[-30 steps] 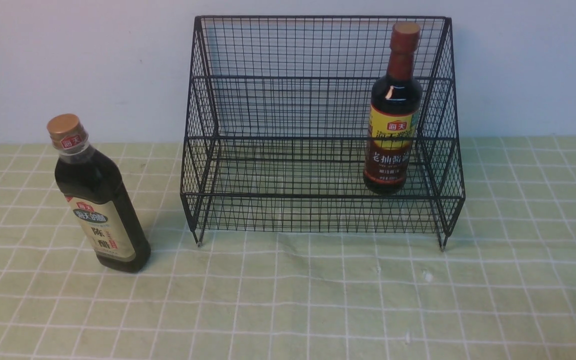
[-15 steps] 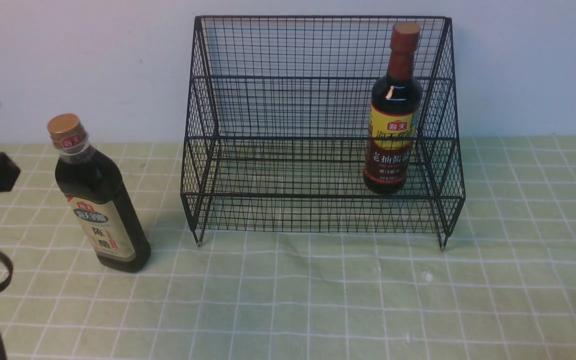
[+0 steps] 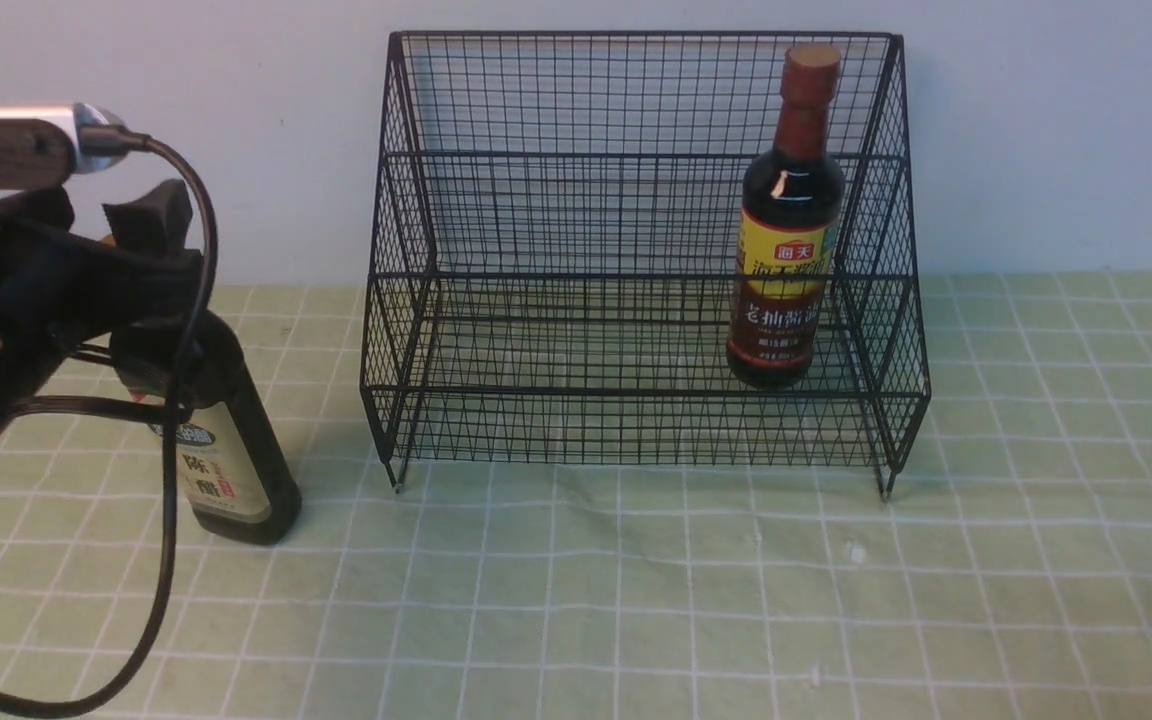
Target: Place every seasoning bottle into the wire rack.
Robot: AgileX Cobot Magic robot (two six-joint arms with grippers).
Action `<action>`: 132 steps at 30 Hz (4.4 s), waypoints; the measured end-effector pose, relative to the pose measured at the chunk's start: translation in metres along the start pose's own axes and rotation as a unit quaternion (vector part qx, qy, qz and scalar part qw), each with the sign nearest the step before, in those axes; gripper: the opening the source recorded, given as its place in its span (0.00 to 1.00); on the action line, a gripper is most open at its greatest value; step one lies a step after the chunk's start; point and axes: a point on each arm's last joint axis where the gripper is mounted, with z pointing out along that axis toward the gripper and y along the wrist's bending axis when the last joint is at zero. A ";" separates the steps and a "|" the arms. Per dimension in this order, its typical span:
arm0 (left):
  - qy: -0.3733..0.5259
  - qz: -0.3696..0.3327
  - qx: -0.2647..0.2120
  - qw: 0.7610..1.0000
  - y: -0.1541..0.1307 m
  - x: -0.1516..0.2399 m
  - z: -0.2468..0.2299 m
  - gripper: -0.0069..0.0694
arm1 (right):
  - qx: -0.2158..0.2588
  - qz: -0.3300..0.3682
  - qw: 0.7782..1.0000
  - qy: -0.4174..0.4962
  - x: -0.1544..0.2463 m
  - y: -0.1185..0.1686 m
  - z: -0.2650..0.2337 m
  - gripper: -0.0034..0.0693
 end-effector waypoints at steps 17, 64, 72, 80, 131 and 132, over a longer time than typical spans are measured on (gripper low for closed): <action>0.065 -0.019 -0.004 0.998 -0.002 0.004 0.008 0.49 | 0.000 0.000 1.000 0.000 0.000 0.000 0.000 0.03; -0.007 -0.072 0.126 0.989 -0.102 -0.139 0.087 0.49 | 0.000 0.000 1.000 0.000 0.000 0.000 0.000 0.03; 0.044 -0.066 0.116 0.990 -0.105 -0.104 0.117 0.49 | 0.000 -0.004 1.000 0.000 0.000 0.000 0.000 0.03; 0.111 -0.056 0.108 0.986 -0.106 -0.078 0.128 0.49 | 0.000 -0.009 1.000 0.000 0.000 0.000 0.000 0.03; 0.315 0.079 0.120 0.938 -0.090 -0.074 0.055 0.08 | 0.000 -0.009 1.000 0.000 0.000 0.000 0.000 0.03; 0.316 0.082 0.125 0.937 -0.093 -0.068 0.055 0.08 | 0.000 -0.009 1.000 0.000 0.000 0.000 0.000 0.03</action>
